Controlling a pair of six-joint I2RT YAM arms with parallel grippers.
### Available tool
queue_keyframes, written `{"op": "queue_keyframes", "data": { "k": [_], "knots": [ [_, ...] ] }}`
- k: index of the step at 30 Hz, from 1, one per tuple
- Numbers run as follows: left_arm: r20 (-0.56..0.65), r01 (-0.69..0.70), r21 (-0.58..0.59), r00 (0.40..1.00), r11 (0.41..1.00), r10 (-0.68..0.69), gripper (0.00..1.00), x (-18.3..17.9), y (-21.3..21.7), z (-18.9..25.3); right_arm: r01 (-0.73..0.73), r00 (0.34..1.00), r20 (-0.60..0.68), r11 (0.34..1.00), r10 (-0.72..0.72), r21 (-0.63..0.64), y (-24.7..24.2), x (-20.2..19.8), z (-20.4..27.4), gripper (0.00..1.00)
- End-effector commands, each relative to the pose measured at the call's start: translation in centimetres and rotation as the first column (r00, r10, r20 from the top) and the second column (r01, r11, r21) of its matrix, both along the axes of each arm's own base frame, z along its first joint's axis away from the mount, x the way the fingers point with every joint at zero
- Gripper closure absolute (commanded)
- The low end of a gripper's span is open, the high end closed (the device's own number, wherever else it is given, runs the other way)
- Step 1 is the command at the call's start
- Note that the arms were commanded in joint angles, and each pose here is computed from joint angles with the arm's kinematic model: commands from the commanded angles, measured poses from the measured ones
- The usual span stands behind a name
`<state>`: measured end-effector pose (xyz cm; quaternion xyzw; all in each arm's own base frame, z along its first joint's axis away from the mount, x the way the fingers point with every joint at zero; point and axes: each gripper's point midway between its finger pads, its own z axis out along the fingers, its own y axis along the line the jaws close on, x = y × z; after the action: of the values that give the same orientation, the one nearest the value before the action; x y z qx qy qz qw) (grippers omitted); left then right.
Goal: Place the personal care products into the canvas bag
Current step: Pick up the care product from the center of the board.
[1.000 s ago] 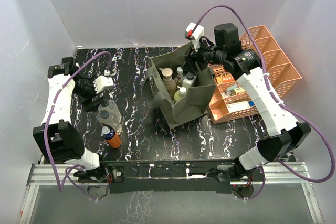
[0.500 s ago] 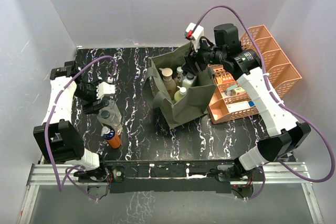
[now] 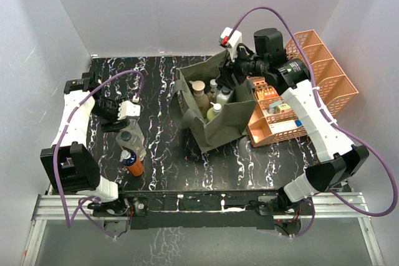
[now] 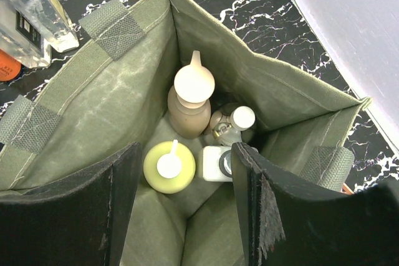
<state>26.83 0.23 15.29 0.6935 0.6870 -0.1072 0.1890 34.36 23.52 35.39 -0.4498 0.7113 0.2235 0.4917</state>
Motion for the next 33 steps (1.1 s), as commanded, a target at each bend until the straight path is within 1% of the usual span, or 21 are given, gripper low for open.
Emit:
{"op": "queue_keyframes", "data": {
  "k": [1, 5, 12, 15, 18, 21, 22, 24, 27, 29, 32, 33],
  "knots": [
    [0.012, 0.067, -0.056, 0.998, 0.996, -0.067, 0.44, -0.2, -1.6, 0.4, -0.013, 0.999, 0.051, 0.999, 0.011, 0.032, 0.0, -0.1, 1.5, 0.38],
    [0.021, 0.072, -0.074, 0.997, 0.995, -0.071, 0.46, 0.1, -2.2, 0.3, -0.011, 0.999, 0.048, 0.999, 0.010, 0.030, 0.0, -0.1, 1.4, 0.38],
    [-0.005, 0.063, -0.129, 0.998, 0.990, -0.064, 0.48, -0.3, -3.8, -0.2, -0.016, 0.999, 0.042, 0.999, 0.015, 0.029, 0.1, -0.2, 1.2, 0.38],
    [-0.010, 0.058, -0.148, 0.998, 0.987, -0.060, 0.42, -0.2, -4.2, -0.4, -0.016, 0.999, 0.038, 0.999, 0.014, 0.029, 0.1, -0.2, 1.1, 0.37],
    [-0.016, 0.062, -0.159, 0.998, 0.985, -0.065, 0.39, -0.1, -4.7, -0.6, -0.018, 0.999, 0.034, 0.999, 0.017, 0.029, 0.1, -0.2, 0.9, 0.37],
    [-0.030, 0.065, -0.166, 0.997, 0.984, -0.071, 0.38, 0.0, -5.3, -0.9, -0.016, 0.999, 0.036, 0.999, 0.015, 0.029, 0.1, -0.2, 1.0, 0.37],
    [-0.040, 0.066, -0.165, 0.996, 0.984, -0.074, 0.40, 0.0, -5.6, -1.0, -0.015, 0.999, 0.035, 0.999, 0.014, 0.028, 0.0, -0.2, 1.0, 0.37],
    [-0.066, 0.066, -0.157, 0.995, 0.985, -0.077, 0.47, -0.1, -5.9, -1.1, -0.014, 0.999, 0.036, 1.000, 0.013, 0.028, 0.0, -0.3, 1.0, 0.37],
    [-0.109, 0.050, -0.147, 0.992, 0.988, -0.066, 0.62, -0.3, -5.9, -0.9, -0.008, 0.999, 0.040, 1.000, 0.007, 0.024, -0.2, -0.3, 1.0, 0.37],
    [-0.123, 0.029, -0.156, 0.991, 0.987, -0.048, 0.74, -0.2, -6.2, -0.2, -0.010, 0.999, 0.043, 1.000, 0.009, 0.024, -0.2, -0.5, 1.1, 0.37],
    [-0.107, -0.009, -0.177, 0.994, 0.984, -0.010, 0.99, 0.5, -7.0, 2.0, -0.010, 0.999, 0.047, 1.000, 0.009, 0.027, -0.2, -0.6, 1.3, 0.37],
    [-0.093, -0.031, -0.187, 0.996, 0.982, 0.014, 1.00, 0.8, -7.3, 2.9, -0.009, 0.999, 0.047, 1.000, 0.008, 0.028, -0.3, -0.6, 1.3, 0.37]
  ]
}}
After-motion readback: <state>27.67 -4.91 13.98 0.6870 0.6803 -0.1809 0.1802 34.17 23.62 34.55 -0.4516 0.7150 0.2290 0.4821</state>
